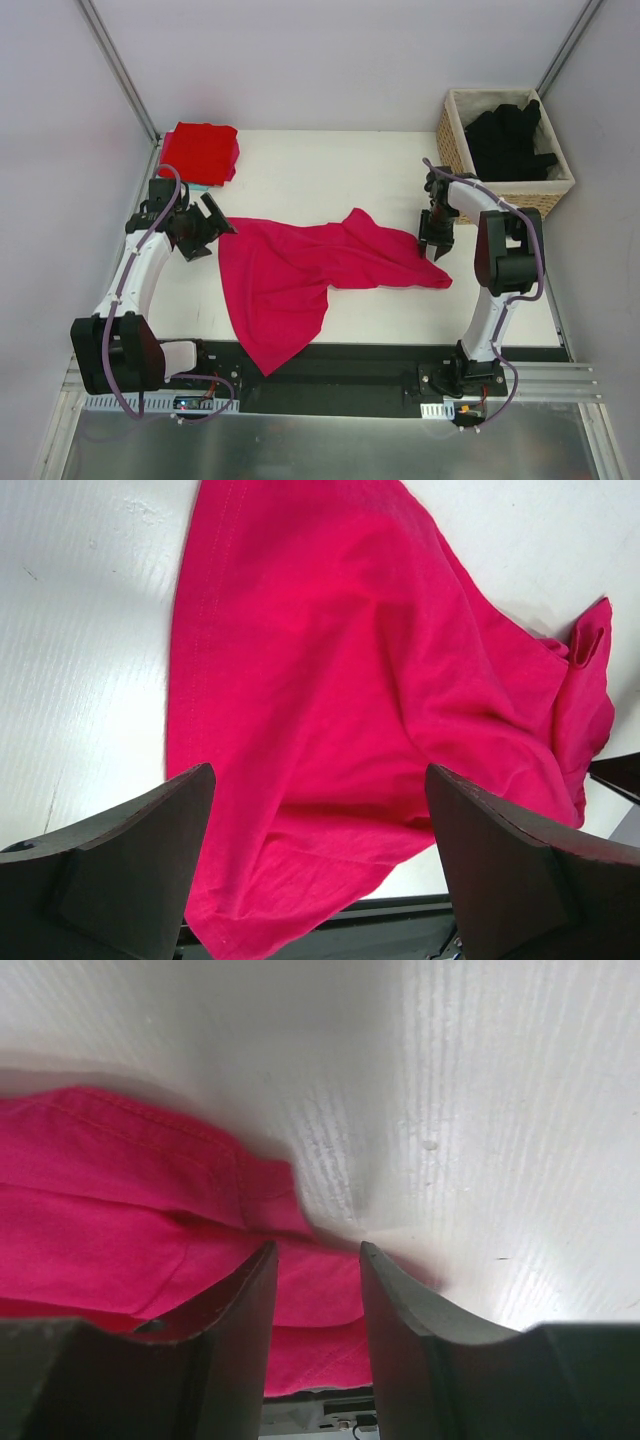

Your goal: Fold and stack the t-shirts

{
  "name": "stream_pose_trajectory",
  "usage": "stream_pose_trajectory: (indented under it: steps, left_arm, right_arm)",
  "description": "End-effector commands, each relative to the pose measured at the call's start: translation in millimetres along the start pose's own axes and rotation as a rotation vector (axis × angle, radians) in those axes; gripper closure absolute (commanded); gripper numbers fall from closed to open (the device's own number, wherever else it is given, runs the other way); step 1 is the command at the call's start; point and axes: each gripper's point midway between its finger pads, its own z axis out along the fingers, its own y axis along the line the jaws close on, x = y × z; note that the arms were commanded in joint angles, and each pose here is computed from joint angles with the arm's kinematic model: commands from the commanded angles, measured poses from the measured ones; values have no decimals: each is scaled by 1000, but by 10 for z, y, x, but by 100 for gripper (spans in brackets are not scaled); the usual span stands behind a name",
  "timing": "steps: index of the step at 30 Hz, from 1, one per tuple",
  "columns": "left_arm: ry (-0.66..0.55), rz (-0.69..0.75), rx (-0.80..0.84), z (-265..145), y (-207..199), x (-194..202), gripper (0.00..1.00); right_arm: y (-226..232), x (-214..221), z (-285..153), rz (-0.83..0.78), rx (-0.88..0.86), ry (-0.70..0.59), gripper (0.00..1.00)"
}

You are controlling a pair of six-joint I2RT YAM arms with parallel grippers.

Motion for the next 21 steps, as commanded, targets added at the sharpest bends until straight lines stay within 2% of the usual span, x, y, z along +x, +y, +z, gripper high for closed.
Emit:
stream_pose_trajectory:
  steps: [1, 7, 10, 13, 16, 17, 21]
  left_arm:
    - [-18, 20, 38, -44, -119, -102, 14]
    - [-7, 17, 31, -2, -103, -102, 14]
    - [1, 15, 31, 13, -98, -89, 14]
    - [1, 19, 34, 9, -103, -82, 15]
    - [-4, 24, 37, -7, -104, -85, 14]
    - [-8, 29, 37, -17, -105, -90, 14]
    - [2, 29, 31, 7, -79, -66, 14]
  right_arm:
    - [126, -10, -89, -6, -72, -2, 59]
    - [140, 136, -83, -17, -100, 27, 62]
    - [139, 190, -51, -16, -102, 45, 68]
    - [162, 209, -1, -17, -114, 60, 75]
    - [197, 213, 21, -25, -119, 65, 89]
    - [213, 210, 6, -28, -120, 61, 98]
    - [185, 154, -190, -37, -98, 5, 100]
